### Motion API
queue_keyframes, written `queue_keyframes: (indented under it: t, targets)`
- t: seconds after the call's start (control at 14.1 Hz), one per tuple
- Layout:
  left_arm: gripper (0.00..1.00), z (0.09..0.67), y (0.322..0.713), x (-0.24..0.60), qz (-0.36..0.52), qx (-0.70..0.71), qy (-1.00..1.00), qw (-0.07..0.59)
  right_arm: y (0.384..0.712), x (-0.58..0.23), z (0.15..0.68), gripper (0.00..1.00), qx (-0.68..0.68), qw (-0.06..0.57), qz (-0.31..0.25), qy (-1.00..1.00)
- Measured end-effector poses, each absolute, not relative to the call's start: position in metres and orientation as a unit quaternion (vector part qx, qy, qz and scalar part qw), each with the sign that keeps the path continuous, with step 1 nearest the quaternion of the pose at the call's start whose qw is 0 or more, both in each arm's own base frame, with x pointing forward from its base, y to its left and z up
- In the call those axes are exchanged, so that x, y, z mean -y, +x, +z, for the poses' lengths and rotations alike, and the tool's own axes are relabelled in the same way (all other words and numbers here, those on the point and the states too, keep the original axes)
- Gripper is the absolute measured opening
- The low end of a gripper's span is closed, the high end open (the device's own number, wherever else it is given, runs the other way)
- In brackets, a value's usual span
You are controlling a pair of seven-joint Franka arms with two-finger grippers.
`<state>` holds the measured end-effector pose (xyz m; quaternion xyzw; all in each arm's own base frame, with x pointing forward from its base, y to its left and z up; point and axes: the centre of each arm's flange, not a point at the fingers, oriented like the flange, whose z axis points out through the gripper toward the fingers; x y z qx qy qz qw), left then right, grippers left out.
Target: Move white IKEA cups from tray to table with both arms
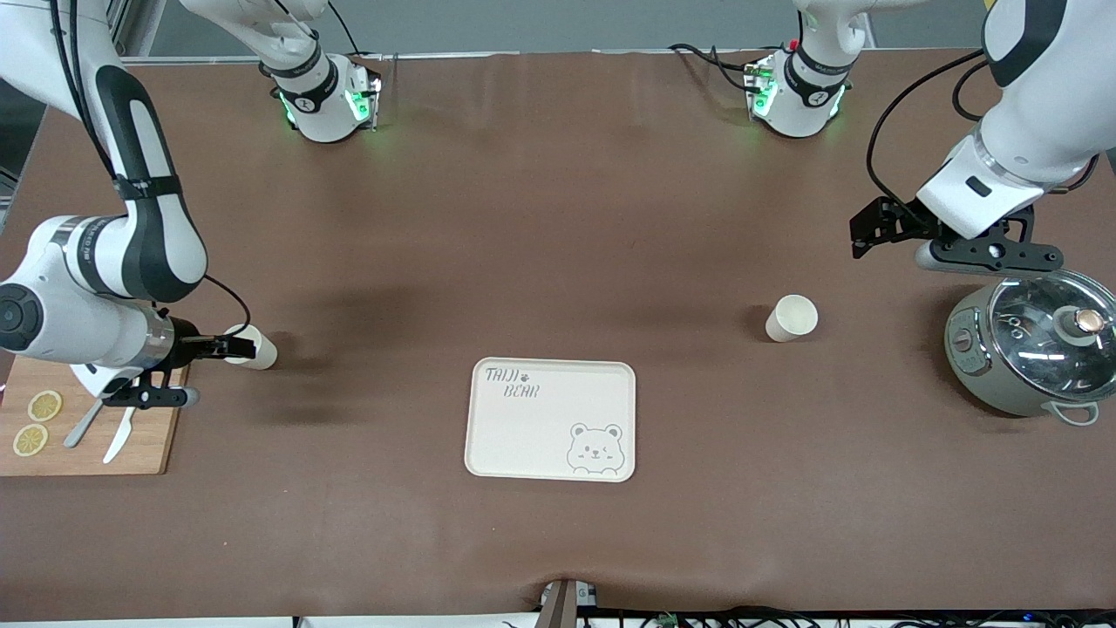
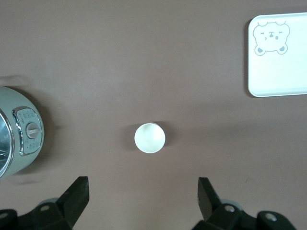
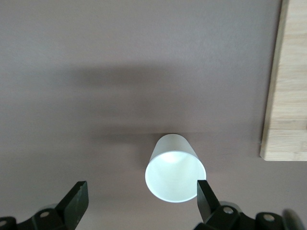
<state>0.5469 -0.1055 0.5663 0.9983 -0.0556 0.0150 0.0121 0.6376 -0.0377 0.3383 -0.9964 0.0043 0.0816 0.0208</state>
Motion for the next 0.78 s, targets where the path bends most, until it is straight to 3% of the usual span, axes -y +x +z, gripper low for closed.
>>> queue_keyframes:
  t: [0.21,0.5,0.78]
  targets:
    - [1.0,0.567,0.548,0.103,0.015,0.053,0.998,0.012,0.65,0.036,0.401,1.0,0.0,0.022,0.104,-0.994]
    - [1.0,0.567,0.549,0.096,0.016,0.047,0.999,0.011,0.659,0.014,0.482,1.0,0.024,0.005,0.09,-0.996]
    - [1.0,0.566,0.55,0.089,0.015,0.042,0.999,0.011,0.656,0.012,0.517,1.0,0.023,0.018,0.091,-0.995]
